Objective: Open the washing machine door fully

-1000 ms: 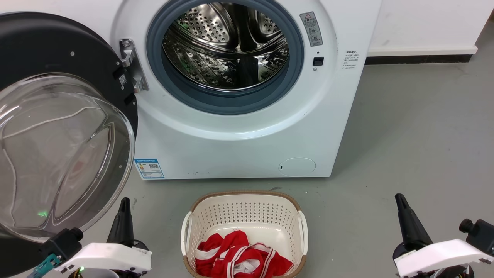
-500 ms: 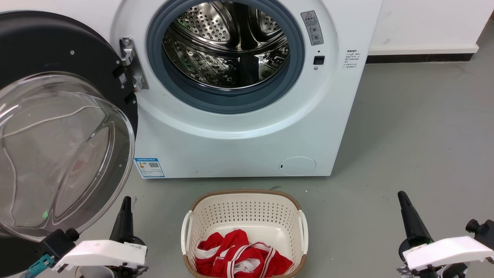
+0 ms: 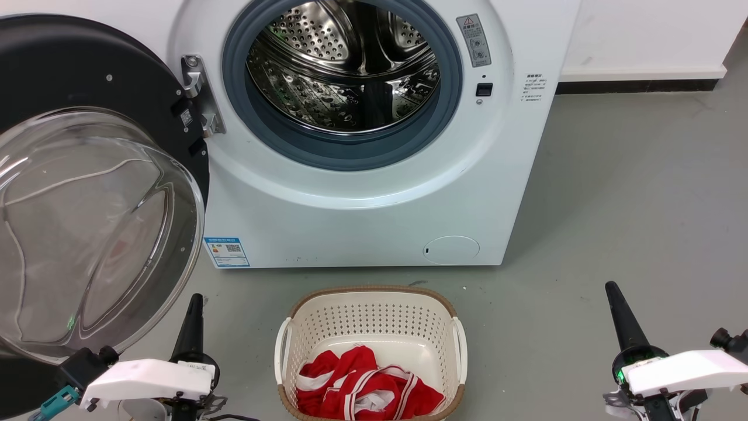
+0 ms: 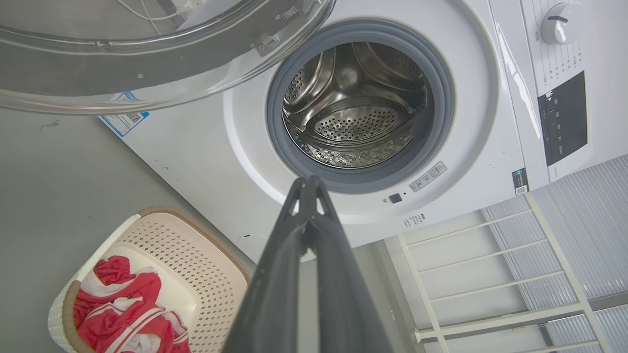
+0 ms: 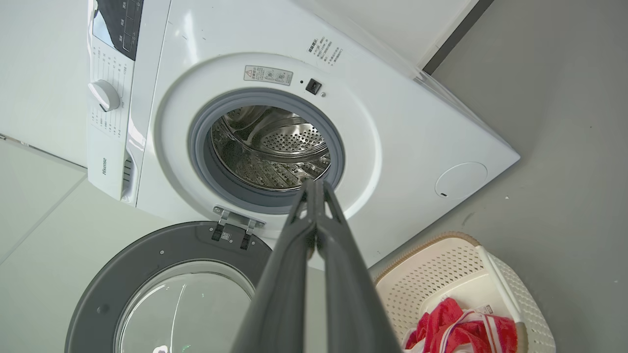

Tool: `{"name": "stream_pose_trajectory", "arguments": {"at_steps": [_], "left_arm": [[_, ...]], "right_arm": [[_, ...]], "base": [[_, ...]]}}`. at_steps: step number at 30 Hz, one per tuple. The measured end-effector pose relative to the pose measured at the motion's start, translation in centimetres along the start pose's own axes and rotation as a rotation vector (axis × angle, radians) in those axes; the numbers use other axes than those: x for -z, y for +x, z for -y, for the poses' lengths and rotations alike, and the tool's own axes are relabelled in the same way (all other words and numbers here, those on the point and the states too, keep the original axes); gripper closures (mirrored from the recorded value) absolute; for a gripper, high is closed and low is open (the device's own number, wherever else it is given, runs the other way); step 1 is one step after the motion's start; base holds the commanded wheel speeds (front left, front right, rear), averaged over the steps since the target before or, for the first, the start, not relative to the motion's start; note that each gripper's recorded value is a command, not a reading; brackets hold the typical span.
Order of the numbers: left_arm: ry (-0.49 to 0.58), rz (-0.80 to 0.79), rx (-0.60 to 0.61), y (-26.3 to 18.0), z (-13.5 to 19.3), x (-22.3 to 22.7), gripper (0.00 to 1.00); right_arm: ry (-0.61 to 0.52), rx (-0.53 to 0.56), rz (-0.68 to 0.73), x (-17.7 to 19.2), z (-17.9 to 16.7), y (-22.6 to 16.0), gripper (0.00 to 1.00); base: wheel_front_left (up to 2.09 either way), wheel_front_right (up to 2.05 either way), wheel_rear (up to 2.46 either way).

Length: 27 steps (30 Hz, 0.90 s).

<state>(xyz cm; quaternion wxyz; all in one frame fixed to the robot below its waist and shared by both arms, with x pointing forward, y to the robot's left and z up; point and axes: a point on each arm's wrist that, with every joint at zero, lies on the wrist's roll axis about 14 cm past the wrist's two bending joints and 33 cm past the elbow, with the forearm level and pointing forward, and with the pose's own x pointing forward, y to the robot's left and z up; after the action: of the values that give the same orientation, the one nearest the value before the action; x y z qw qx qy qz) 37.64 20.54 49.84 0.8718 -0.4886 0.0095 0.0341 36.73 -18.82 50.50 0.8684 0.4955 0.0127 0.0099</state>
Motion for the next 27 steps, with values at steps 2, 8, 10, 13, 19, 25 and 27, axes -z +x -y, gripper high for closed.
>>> {"name": "stream_pose_trajectory", "arguments": {"at_steps": [2,8,10,13,19,25,27], "left_arm": [[-0.023,-0.001,-0.001,0.03,-0.01,0.04,1.0],[-0.089,-0.007,0.004,0.2,0.11,0.1,1.0],[-0.109,-0.01,0.008,0.28,0.21,0.12,1.0],[-0.14,-0.012,0.005,0.3,0.12,0.14,1.0],[-0.198,-0.016,0.008,0.36,0.14,0.17,1.0],[-0.253,-0.022,0.012,0.45,0.19,0.24,1.0],[-0.271,-0.022,0.011,0.47,0.18,0.24,1.0]], "right_arm": [[0.022,-0.001,0.002,-0.07,-0.05,0.13,1.0],[0.085,0.005,0.002,-0.11,0.18,0.26,1.0],[0.104,0.006,0.005,-0.19,0.2,0.33,1.0],[0.133,0.003,0.008,-0.32,0.12,0.53,1.0],[0.189,0.009,0.009,-0.35,0.34,0.65,1.0],[0.243,0.009,0.014,-0.51,0.37,0.88,1.0],[0.26,0.01,0.014,-0.51,0.42,0.92,1.0]], "base": [[0.0,0.0,0.0],[0.0,0.0,0.0],[0.0,0.0,0.0],[0.0,0.0,0.0],[0.0,0.0,0.0],[0.0,0.0,0.0],[0.0,0.0,0.0]]}}
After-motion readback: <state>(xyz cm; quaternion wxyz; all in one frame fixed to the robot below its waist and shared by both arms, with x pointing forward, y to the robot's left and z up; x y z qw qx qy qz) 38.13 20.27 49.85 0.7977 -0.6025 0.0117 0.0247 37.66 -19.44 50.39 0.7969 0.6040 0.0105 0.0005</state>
